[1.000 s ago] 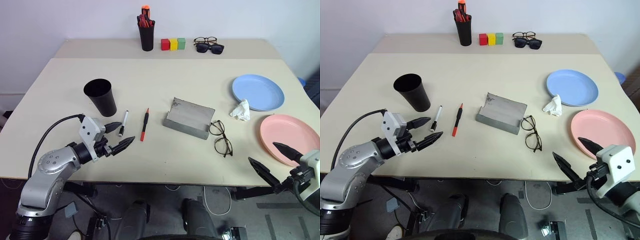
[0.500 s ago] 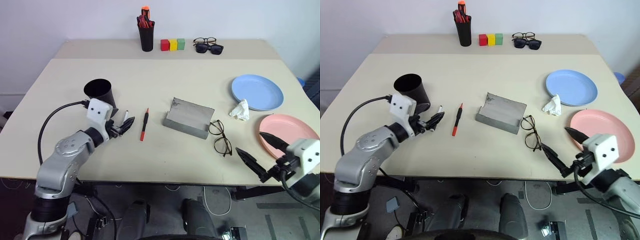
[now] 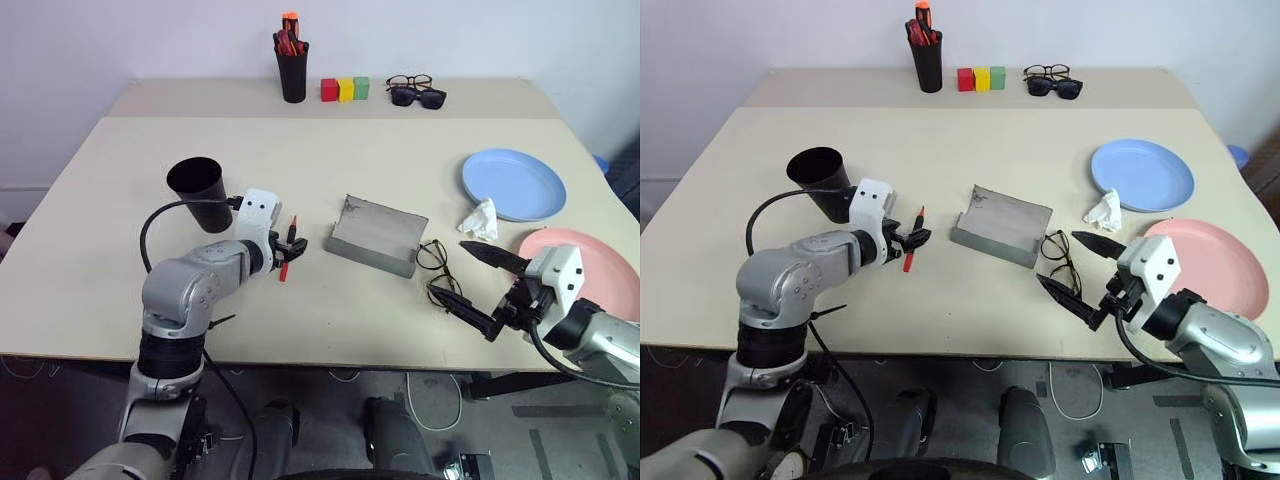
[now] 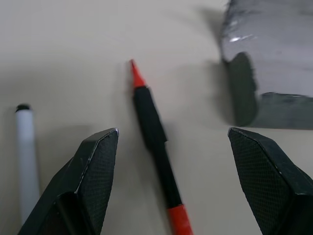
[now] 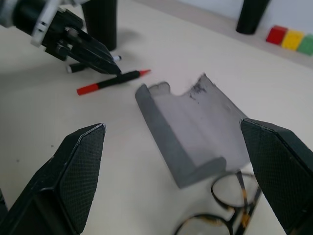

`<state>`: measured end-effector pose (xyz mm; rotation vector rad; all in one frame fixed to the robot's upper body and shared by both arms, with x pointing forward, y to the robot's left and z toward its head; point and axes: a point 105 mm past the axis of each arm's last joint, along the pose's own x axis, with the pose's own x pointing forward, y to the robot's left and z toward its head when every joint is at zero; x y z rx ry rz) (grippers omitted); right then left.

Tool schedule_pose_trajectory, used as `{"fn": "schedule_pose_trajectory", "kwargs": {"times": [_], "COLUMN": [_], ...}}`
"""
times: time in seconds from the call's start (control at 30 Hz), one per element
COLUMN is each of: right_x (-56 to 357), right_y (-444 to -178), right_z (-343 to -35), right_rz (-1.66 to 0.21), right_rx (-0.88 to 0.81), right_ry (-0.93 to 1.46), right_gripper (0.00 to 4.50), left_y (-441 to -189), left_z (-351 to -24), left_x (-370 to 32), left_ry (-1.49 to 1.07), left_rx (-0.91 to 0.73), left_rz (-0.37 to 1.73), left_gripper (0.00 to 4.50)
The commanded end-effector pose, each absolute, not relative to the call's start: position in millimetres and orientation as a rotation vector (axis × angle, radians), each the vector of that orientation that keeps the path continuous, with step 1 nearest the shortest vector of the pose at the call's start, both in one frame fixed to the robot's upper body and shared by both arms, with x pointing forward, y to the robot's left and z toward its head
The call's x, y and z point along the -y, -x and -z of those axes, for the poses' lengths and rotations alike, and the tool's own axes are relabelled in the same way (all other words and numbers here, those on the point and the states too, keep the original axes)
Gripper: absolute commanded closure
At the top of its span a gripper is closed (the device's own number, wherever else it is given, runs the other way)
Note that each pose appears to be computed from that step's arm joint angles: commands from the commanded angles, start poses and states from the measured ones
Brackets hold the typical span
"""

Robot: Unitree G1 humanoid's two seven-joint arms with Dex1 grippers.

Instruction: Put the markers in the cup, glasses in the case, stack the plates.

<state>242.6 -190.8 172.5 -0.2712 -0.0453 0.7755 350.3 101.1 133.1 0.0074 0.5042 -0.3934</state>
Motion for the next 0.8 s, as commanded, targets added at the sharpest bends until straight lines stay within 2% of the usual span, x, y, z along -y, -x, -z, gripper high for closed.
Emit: {"fn": "schedule_pose_trajectory", "kwargs": {"times": [0.03,0.33,0.43,0.63,0.8], "right_x": [186,183,184,184,185], "right_y": [-245,-246,-244,-243,-241], "right_z": [-182,-192,-193,-193,-193], "right_rz": [-0.780,-0.760,-0.747,-0.730,-0.734], "right_rx": [0.073,0.092,0.096,0.101,0.103], "right_ry": [0.305,0.318,0.323,0.322,0.315], "right_gripper": [0.00,0.00,0.00,0.00,0.00], "left_y": [-360,-375,-376,-380,-378], "left_z": [-142,-126,-120,-120,-132], "left_x": [-112,-106,-101,-103,-100], "left_ry": [0.006,0.057,0.073,0.075,0.043], "left_rx": [-0.511,-0.667,-0.713,-0.731,-0.676], "left_rz": [0.297,0.244,0.272,0.273,0.309], "left_gripper": [0.83,0.83,1.67,4.46,4.46]}}
